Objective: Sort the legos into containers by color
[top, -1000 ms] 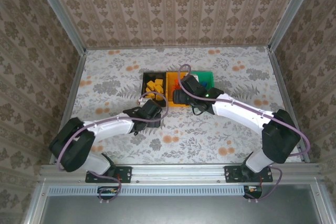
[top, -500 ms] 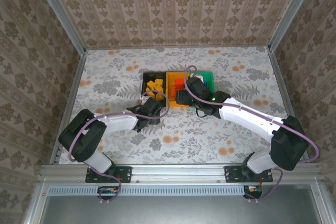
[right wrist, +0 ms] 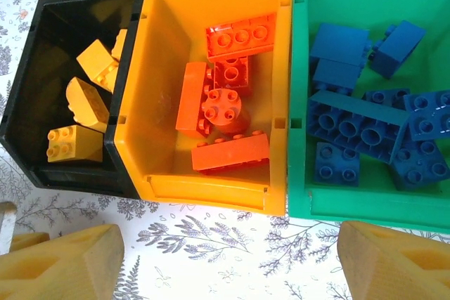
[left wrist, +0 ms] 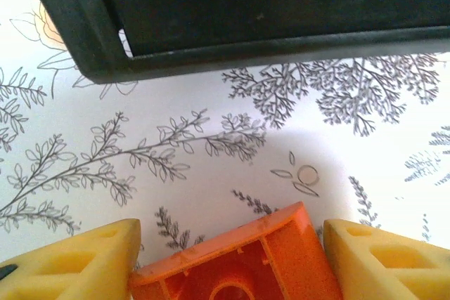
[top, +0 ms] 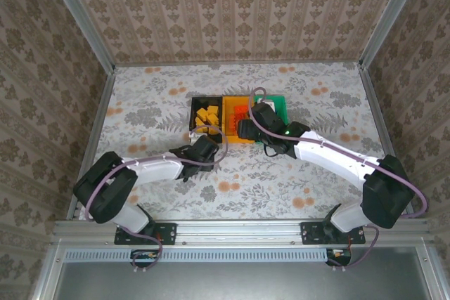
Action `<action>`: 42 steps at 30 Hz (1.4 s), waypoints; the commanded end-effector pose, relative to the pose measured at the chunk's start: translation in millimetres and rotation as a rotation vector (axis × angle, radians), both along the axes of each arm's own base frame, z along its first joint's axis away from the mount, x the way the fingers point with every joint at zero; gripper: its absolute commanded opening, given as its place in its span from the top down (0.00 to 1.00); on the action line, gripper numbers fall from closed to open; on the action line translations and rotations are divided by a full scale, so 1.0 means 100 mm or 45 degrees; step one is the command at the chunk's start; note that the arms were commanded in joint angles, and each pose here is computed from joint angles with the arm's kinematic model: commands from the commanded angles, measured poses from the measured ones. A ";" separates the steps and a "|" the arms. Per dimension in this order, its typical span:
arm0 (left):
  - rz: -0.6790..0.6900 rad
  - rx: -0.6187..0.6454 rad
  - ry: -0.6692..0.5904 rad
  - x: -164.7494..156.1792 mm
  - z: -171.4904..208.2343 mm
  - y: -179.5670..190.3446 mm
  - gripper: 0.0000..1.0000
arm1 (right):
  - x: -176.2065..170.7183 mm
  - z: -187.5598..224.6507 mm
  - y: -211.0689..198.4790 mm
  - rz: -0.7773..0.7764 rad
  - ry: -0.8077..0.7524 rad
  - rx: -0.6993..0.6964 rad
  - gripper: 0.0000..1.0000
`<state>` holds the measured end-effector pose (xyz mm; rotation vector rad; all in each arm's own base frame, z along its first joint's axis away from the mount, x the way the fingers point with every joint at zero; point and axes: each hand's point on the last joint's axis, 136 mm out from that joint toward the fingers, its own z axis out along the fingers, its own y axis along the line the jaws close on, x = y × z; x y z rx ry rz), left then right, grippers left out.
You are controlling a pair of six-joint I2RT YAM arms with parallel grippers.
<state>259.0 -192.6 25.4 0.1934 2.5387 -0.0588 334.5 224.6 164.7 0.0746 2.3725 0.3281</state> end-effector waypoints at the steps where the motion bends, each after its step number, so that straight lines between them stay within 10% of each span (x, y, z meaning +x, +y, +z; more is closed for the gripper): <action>1: -0.006 -0.010 -0.002 -0.09 0.11 0.01 0.37 | 0.00 0.10 -0.10 -0.049 -0.041 0.023 0.19; 17: -0.205 -0.206 -0.237 0.46 1.21 -0.92 0.36 | -0.37 -0.05 -0.57 -0.172 -0.023 0.054 0.18; 29: -0.265 -0.211 -0.196 1.25 1.06 -1.56 0.33 | -0.52 -0.09 -0.80 -0.219 -0.009 0.043 0.17; 36: -0.271 -0.275 -0.224 1.27 1.22 -1.64 0.00 | -0.52 0.00 -0.86 -0.233 -0.027 0.055 0.06; 42: -0.250 -0.353 -0.404 0.97 1.80 -1.32 0.00 | -0.50 0.17 -0.89 -0.197 -0.112 0.027 0.00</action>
